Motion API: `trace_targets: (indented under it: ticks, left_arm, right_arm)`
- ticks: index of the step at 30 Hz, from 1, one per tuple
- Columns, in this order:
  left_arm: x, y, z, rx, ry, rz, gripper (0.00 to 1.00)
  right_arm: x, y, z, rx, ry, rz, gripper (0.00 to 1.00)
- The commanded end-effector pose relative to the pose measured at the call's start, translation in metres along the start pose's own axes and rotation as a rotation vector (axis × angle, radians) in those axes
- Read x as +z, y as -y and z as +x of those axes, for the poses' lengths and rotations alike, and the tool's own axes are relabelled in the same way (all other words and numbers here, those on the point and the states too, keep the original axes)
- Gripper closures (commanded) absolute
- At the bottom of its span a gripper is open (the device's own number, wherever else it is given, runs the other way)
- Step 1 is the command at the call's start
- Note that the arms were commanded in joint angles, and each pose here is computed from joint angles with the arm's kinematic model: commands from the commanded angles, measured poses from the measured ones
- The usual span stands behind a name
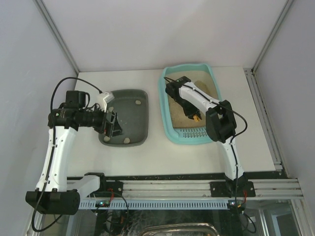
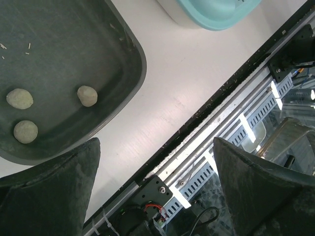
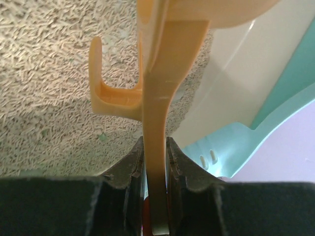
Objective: Clean the litter box
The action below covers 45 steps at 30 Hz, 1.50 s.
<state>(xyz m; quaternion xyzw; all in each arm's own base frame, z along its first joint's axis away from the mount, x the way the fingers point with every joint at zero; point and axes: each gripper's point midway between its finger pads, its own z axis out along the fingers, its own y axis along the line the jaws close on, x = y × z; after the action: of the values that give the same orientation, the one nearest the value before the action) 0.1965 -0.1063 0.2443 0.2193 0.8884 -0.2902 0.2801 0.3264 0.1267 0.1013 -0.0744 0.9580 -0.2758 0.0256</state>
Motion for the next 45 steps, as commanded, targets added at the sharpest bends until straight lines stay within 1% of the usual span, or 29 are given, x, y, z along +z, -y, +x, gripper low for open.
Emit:
trace_targets:
  ticks: [1,9,16,20,24,26,28,31,34,40,45]
  left_arm:
    - [-0.006,0.01,-0.004,0.044,0.044,0.03,0.0]
    - [-0.002,0.005,-0.003,0.038,0.038,0.019,0.0]
    - [-0.003,0.004,-0.004,0.037,0.057,0.003,0.0]
    - [-0.002,0.002,-0.004,0.035,0.057,-0.003,0.0]
    - [0.001,-0.003,-0.004,0.024,0.048,-0.018,0.0]
    - [0.002,-0.005,-0.004,0.02,0.045,-0.019,0.0]
    - [0.004,-0.006,-0.004,0.016,0.041,-0.021,0.0]
    - [0.006,-0.01,-0.005,0.005,0.028,-0.024,0.0]
    - [0.01,-0.015,-0.004,-0.01,0.009,-0.03,0.0]
    - [0.012,-0.022,-0.004,-0.025,-0.011,-0.055,0.0]
    - [0.014,-0.026,-0.002,-0.034,-0.026,-0.069,0.0]
  right_arm:
    - [-0.005,0.03,-0.014,0.065,0.077,0.133,1.0]
    - [0.009,0.048,-0.016,0.075,0.095,0.281,1.0]
    - [0.034,0.056,-0.022,0.099,0.022,0.272,1.0]
    - [0.045,0.052,-0.038,0.071,0.025,0.26,1.0]
    - [0.056,0.046,-0.052,0.064,0.022,0.213,1.0]
    - [0.059,0.038,-0.058,0.061,0.027,0.165,1.0]
    - [0.06,0.018,-0.061,0.058,0.04,0.037,1.0]
    - [0.049,-0.009,-0.067,0.068,0.097,-0.163,1.0]
    - [0.036,-0.021,-0.069,0.103,0.148,-0.308,1.0]
    - [0.043,-0.016,-0.067,0.151,0.159,-0.395,1.0]
    - [0.057,-0.016,-0.07,0.184,0.136,-0.498,1.0]
